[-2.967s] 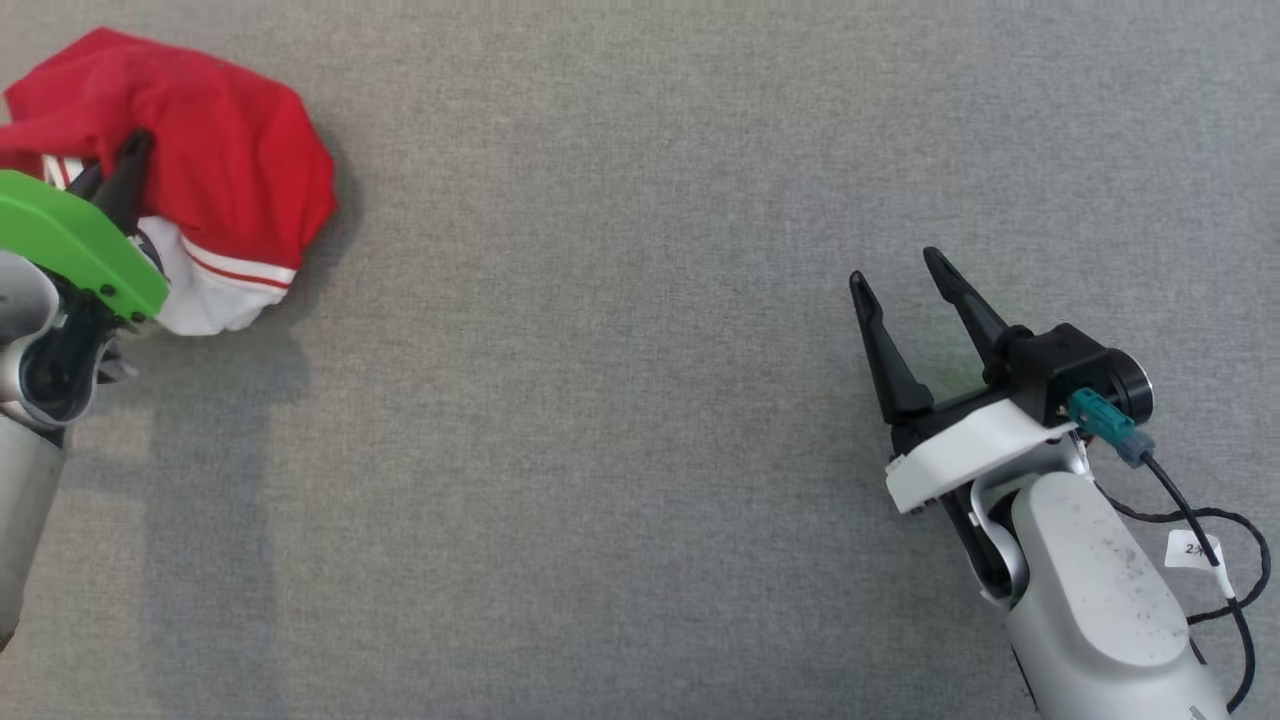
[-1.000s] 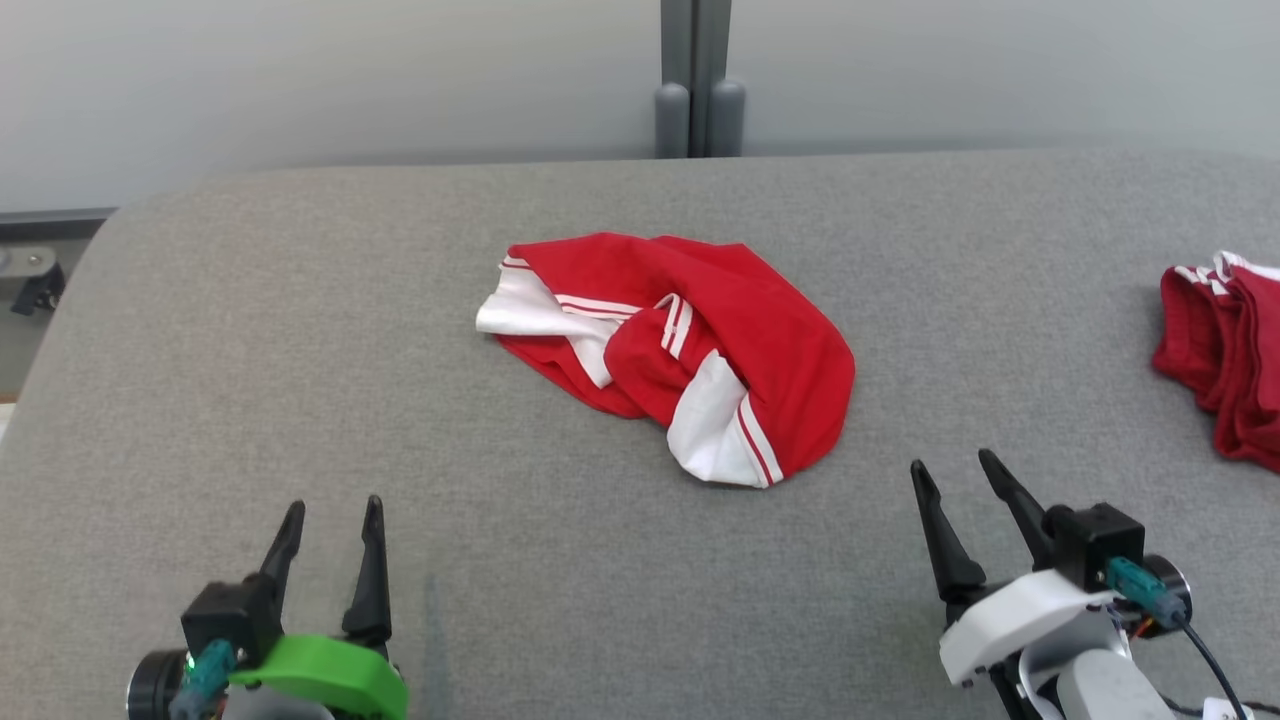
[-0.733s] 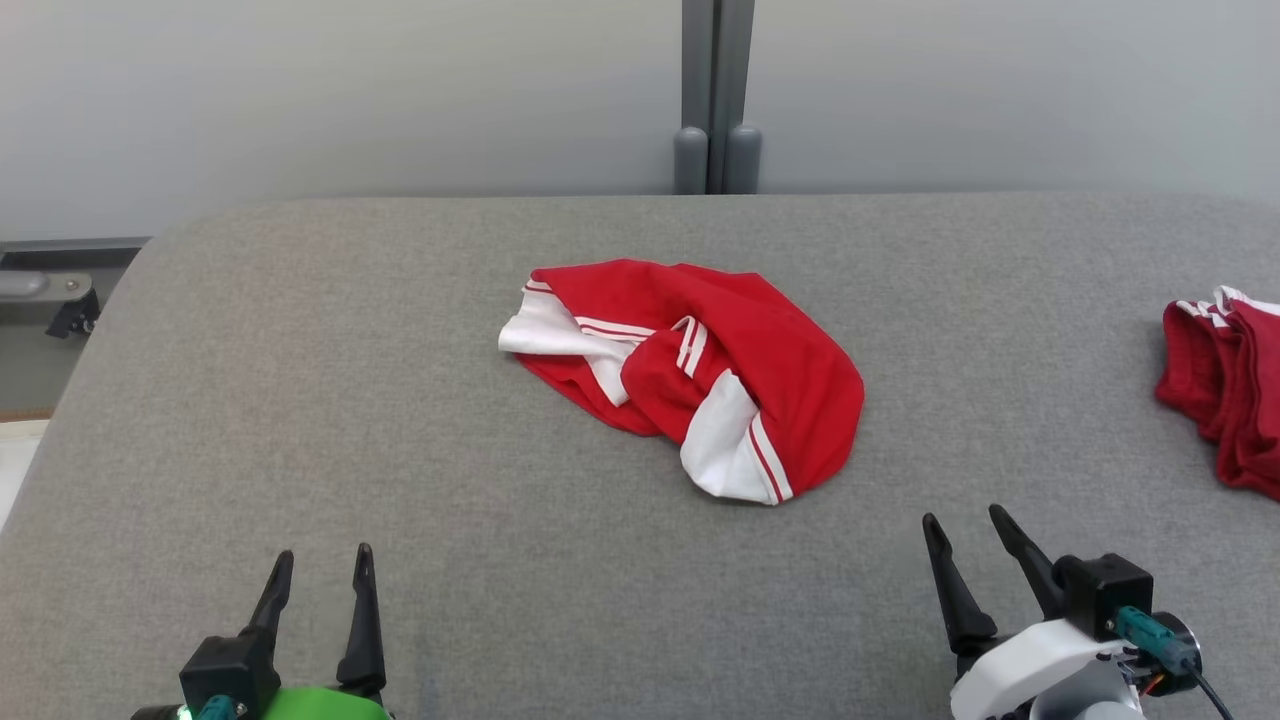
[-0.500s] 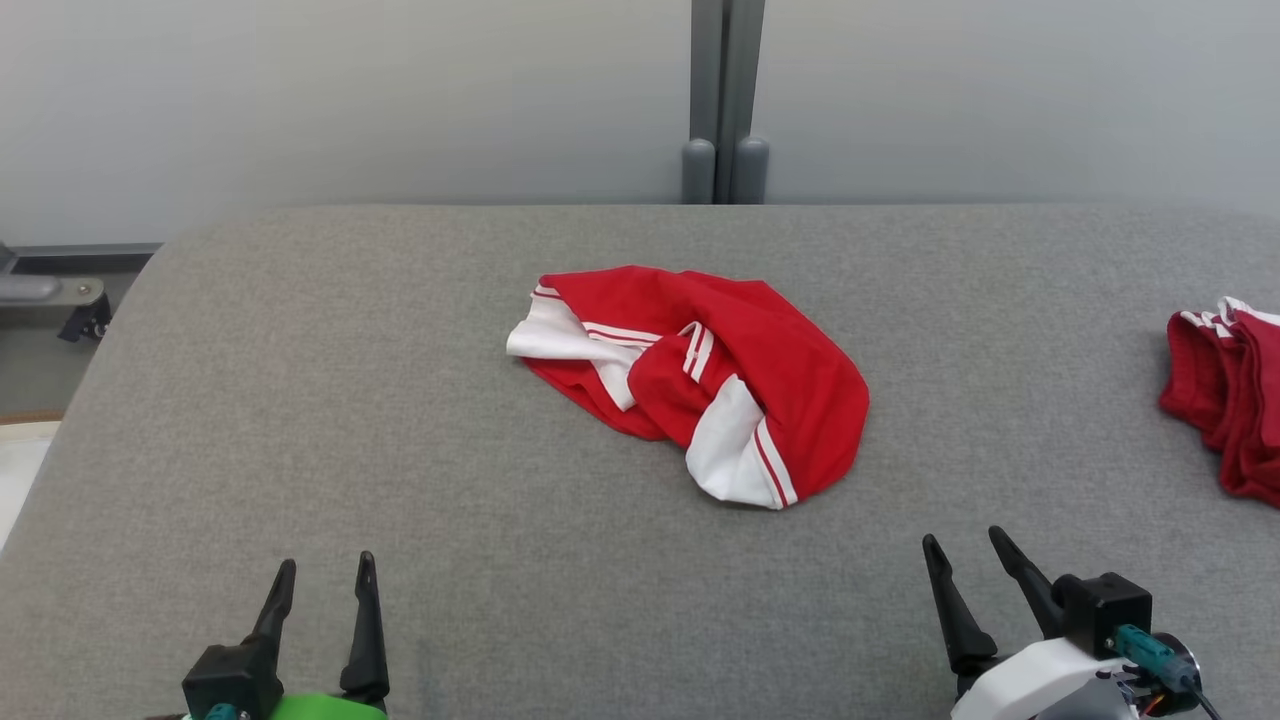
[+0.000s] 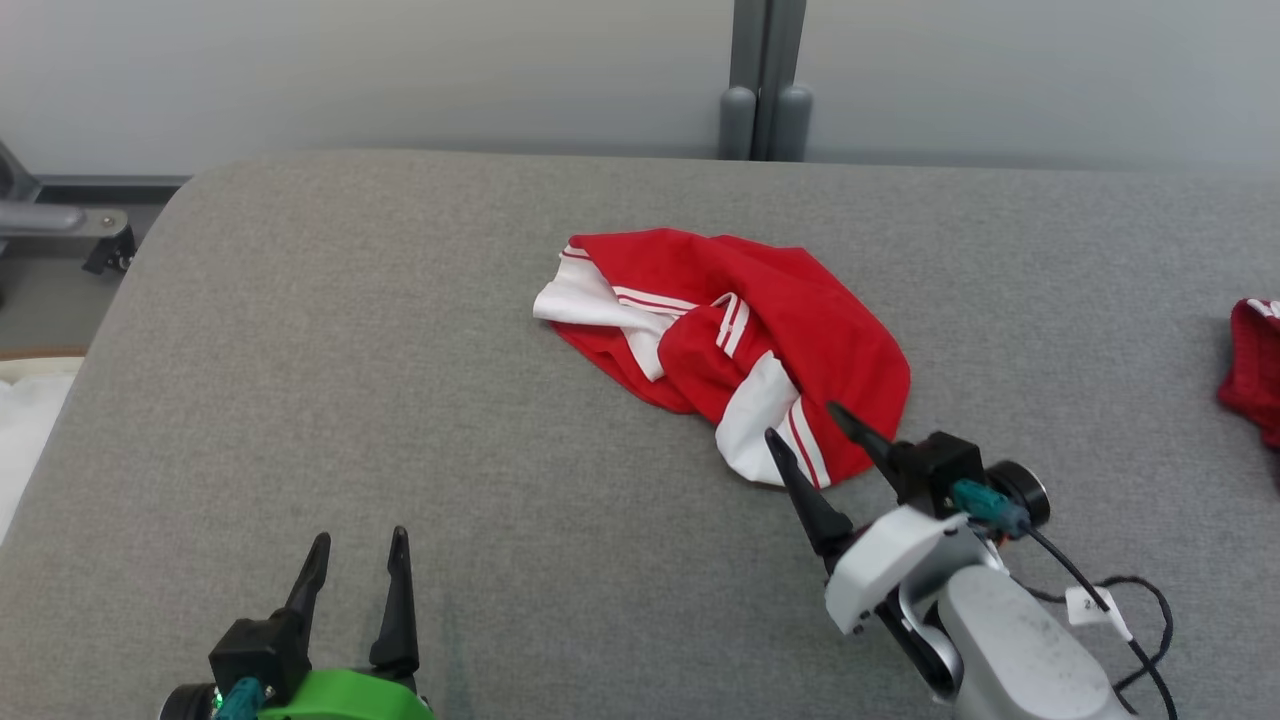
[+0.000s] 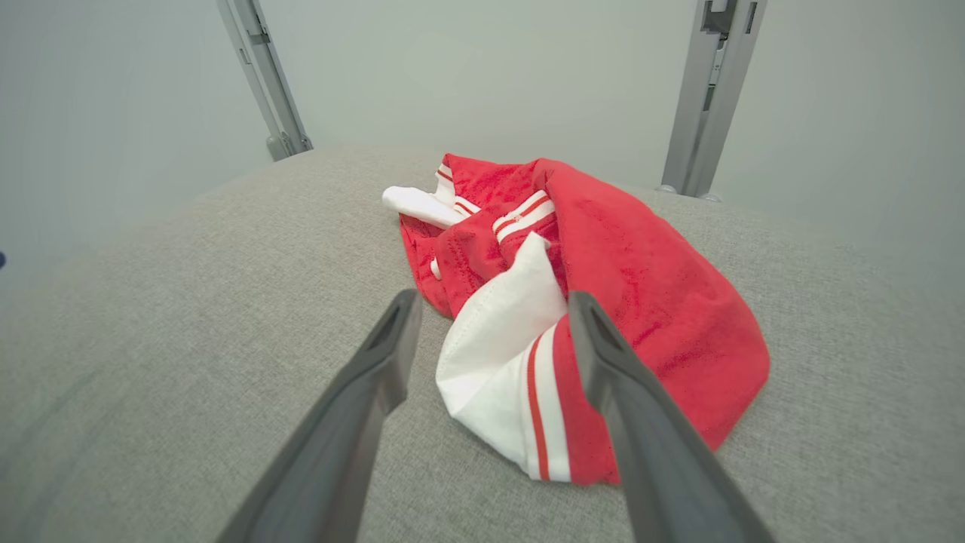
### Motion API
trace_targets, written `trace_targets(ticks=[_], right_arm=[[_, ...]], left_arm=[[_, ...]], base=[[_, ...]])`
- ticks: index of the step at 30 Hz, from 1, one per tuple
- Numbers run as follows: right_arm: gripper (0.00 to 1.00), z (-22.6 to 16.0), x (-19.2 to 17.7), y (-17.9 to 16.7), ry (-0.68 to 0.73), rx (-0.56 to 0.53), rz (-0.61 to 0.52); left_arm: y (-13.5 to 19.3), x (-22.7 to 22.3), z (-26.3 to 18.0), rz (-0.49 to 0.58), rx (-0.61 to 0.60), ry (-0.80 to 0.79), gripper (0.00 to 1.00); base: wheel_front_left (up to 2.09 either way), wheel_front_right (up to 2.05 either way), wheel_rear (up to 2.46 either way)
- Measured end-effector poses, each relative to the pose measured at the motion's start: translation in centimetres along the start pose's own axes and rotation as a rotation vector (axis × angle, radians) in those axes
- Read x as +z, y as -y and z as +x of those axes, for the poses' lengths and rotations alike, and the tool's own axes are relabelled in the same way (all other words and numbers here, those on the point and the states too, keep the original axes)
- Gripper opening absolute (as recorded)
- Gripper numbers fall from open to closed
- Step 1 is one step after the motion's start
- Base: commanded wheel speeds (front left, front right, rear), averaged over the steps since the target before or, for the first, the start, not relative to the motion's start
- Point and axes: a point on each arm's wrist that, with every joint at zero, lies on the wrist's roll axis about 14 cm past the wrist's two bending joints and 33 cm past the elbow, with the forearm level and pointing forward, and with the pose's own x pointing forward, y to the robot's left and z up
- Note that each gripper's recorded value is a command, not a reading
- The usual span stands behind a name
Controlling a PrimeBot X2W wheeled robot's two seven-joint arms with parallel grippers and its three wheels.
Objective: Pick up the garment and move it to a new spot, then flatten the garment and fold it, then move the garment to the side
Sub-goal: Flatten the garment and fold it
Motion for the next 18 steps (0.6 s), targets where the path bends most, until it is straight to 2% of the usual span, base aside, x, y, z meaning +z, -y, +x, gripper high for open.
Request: trace_targets(ticks=[4, 8, 14, 18], right_arm=[[1.0, 3.1, 0.2, -0.7, -0.021, 0.06, -0.044], [1.0, 4.7, -1.4, -0.4, -0.083, 0.075, -0.067], [1.0, 5.4, -3.7, -1.2, -0.139, 0.106, -0.052], [1.0, 4.5, -5.5, -2.6, -0.172, 0.146, -0.05]], left_arm=[[-0.3, -0.2, 0.4, -0.016, 0.012, -0.008, 1.0], [-0.7, -0.6, 0.5, -0.021, 0.029, -0.023, 1.0], [-1.7, -1.3, 0.4, -0.028, 0.064, -0.047, 1.0], [-2.2, -1.7, 0.3, -0.034, 0.081, -0.06, 1.0]], base=[[0.0, 0.0, 0.0], [0.0, 0.0, 0.0], [0.0, 0.0, 0.0], [0.0, 0.0, 0.0]])
